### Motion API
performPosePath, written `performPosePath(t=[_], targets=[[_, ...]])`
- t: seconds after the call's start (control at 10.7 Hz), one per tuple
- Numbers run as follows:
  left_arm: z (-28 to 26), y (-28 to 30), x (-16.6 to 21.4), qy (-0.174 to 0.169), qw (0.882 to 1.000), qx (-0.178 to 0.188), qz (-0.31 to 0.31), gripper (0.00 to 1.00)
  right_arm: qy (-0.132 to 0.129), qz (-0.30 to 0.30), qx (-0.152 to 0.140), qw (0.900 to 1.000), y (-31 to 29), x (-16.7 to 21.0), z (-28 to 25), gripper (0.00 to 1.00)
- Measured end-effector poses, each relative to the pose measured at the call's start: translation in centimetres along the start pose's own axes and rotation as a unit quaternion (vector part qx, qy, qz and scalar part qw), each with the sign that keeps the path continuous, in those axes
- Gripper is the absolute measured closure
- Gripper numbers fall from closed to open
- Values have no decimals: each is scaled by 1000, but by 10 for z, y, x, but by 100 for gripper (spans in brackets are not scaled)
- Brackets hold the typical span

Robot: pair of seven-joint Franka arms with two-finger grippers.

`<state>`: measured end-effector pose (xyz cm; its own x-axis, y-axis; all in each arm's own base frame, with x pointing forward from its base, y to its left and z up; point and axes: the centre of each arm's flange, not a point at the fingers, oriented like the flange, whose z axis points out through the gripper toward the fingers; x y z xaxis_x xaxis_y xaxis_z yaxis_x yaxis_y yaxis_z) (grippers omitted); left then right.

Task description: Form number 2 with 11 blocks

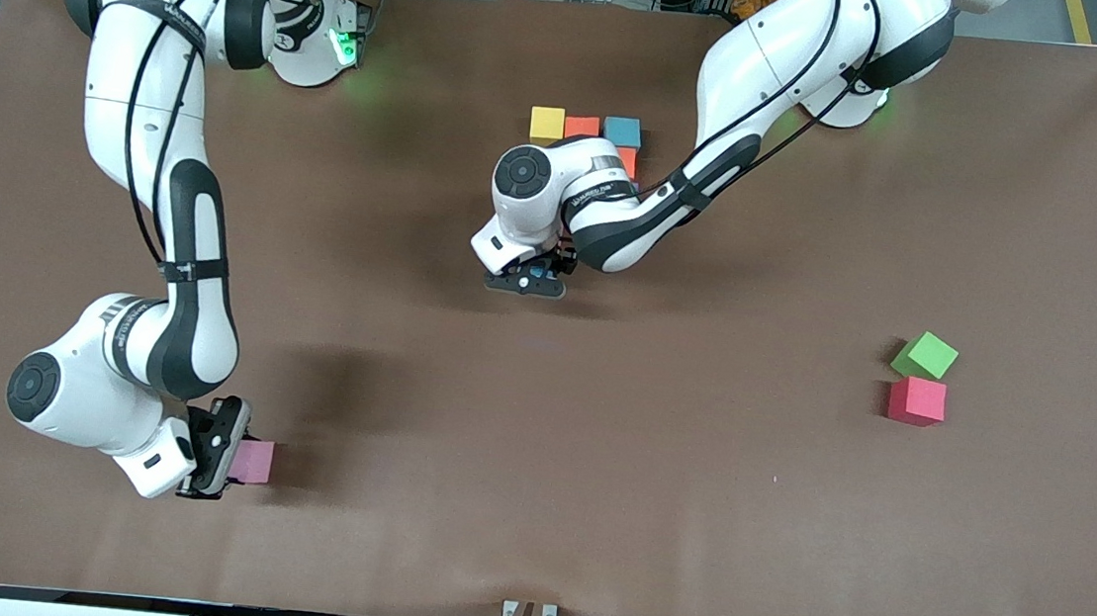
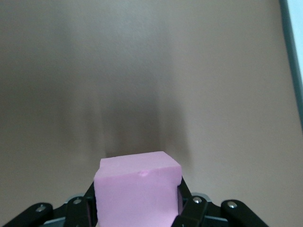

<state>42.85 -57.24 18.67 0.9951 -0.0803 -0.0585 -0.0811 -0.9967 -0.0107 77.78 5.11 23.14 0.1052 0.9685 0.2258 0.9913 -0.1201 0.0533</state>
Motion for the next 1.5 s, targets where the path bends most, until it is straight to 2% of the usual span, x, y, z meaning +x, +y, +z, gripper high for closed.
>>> performPosePath(t=[0.19, 0.38, 0.47, 0.84, 1.03, 1.31, 1.41, 1.5], targets=[[0, 1, 0, 0, 1000, -2, -7, 33, 4, 7, 32, 999, -8, 7, 5, 38], [-1, 4, -2, 1, 1000, -5, -13, 5, 6, -3, 46, 999, -16, 35, 7, 38], [-3, 4, 0, 3, 1000, -7, -17, 0, 8, -7, 56, 998, -21, 50, 7, 38], [-31, 4, 9, 20, 997, -19, -68, 0, 10, 14, 108, 994, -45, 99, 2, 38], [-78, -12, 21, 41, 994, -13, -101, 0, 7, 15, 125, 992, -62, 117, 8, 38], [-189, -86, 63, 60, 982, -27, -175, 0, 8, 5, 142, 990, -92, 153, 10, 38], [-219, -121, 78, 69, 980, -20, -185, 0, 8, 4, 139, 990, -105, 172, 8, 38], [-240, -157, 91, 64, 978, -12, -198, 0, 9, 5, 131, 991, -122, 196, 5, 38]])
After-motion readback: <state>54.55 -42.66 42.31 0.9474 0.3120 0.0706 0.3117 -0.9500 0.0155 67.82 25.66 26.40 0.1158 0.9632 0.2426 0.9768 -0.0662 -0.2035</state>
